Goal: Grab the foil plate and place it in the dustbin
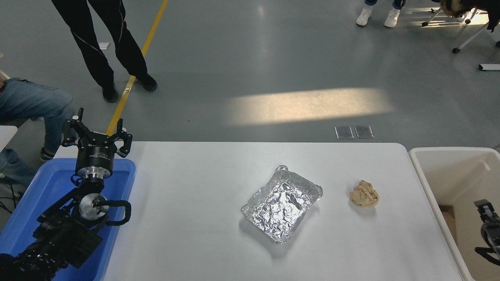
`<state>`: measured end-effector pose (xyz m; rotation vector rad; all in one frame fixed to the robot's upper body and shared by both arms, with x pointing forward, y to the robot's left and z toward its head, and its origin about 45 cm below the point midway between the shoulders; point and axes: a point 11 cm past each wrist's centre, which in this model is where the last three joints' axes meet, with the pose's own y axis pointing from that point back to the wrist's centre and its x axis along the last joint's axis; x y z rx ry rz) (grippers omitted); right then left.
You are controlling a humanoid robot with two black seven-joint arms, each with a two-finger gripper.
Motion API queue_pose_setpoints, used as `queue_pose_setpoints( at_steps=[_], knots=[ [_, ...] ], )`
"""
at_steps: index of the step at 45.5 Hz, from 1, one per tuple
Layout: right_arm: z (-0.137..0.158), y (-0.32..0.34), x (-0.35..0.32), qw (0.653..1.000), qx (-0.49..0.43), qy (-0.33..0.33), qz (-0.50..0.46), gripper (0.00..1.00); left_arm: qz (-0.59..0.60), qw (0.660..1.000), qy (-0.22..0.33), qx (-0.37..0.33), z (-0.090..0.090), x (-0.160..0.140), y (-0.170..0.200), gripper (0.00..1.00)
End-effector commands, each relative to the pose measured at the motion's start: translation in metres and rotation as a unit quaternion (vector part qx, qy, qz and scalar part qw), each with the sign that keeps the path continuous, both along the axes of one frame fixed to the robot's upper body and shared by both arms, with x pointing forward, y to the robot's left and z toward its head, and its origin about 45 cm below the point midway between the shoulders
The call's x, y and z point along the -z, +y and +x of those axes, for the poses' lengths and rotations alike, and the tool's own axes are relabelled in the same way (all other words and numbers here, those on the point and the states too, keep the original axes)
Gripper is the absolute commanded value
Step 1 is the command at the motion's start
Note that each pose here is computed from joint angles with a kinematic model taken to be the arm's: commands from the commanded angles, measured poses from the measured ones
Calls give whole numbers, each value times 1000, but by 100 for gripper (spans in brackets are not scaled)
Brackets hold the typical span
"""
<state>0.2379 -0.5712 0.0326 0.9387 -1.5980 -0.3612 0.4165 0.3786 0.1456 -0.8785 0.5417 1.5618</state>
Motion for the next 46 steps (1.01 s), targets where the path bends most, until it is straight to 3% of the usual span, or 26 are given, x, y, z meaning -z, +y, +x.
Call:
queue_pose_setpoints(
  at_steps=[1,32,38,46],
  knots=[
    [-22,-1,12,1000,13,13,-11,97,0,1000,2,2,1,0,-1,99],
    [0,-6,-5,1000,0,-1,-14,100,0,1000,0,-1,0,0,1,99],
    [24,3,-13,1000,-16,-11,-6,100,1,1000,1,0,0,0,0,99],
    [53,12,-53,995,-78,36,54,100,1,1000,0,1,1,-1,0,99]
  ],
)
